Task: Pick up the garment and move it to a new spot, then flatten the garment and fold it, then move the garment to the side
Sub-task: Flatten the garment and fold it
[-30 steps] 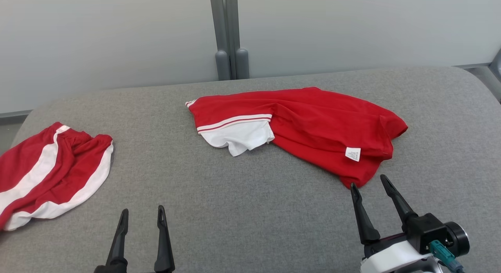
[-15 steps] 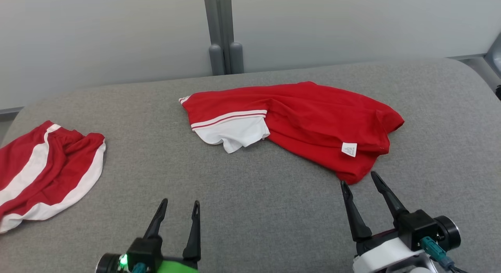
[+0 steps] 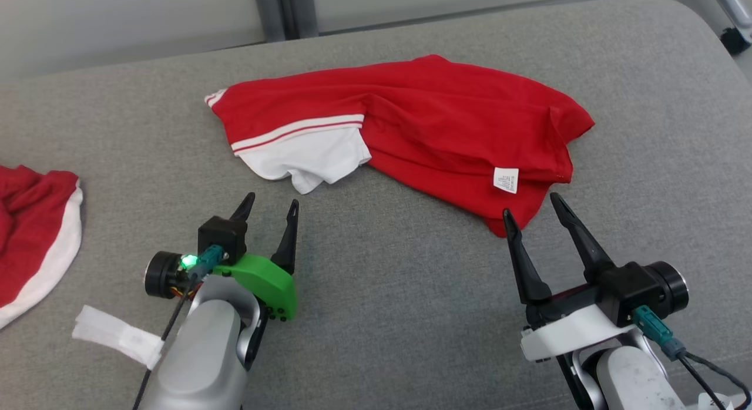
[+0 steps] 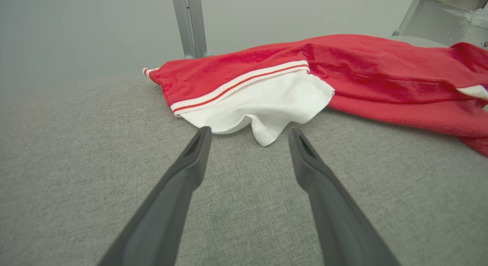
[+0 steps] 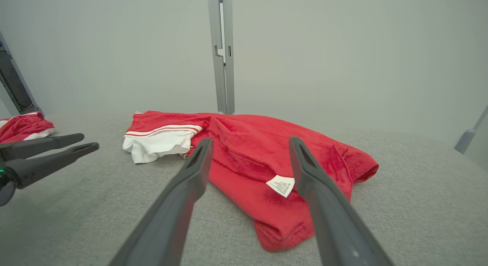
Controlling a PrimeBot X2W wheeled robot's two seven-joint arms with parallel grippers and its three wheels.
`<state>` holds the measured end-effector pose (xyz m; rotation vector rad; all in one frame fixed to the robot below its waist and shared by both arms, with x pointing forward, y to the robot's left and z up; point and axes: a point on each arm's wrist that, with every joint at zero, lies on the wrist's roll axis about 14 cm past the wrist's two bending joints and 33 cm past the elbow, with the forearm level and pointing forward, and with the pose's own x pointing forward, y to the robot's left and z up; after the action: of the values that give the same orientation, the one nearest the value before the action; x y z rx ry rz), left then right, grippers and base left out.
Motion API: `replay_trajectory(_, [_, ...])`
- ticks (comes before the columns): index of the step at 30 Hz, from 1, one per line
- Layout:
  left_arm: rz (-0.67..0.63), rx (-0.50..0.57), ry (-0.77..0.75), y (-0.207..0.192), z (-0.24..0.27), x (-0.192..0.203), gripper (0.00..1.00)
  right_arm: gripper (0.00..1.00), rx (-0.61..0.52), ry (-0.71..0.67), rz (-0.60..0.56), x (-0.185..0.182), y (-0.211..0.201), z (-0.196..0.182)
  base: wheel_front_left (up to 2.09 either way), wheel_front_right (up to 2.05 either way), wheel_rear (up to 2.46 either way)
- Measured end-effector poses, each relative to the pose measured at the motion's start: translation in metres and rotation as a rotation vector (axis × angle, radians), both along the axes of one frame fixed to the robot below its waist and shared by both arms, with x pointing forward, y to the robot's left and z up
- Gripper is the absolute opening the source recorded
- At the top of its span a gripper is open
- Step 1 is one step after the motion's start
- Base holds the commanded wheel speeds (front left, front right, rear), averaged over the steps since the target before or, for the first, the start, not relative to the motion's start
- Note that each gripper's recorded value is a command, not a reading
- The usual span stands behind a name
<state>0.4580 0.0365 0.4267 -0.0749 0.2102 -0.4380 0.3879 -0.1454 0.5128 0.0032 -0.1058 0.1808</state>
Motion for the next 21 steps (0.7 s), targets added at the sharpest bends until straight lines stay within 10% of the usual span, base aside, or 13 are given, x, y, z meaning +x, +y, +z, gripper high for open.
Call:
replay_trajectory(11, [-0.073,-0.006,0.149,-0.036,-0.051,0.030,1.00,1.00,-0.023,0.076,-0.107,0.006,-0.035,-0.025,0.00,0.00,0.00])
replay_trajectory(17, [-0.066,-0.032,0.155,-0.042,-0.054,0.040,0.00,1.00,-0.031,0.099,-0.132,0.005,-0.043,-0.032,0.00,0.00,0.00])
replay_trajectory(21, [-0.039,-0.047,0.160,-0.035,-0.054,0.041,0.00,1.00,-0.029,0.097,-0.128,0.007,-0.042,-0.032,0.00,0.00,0.00])
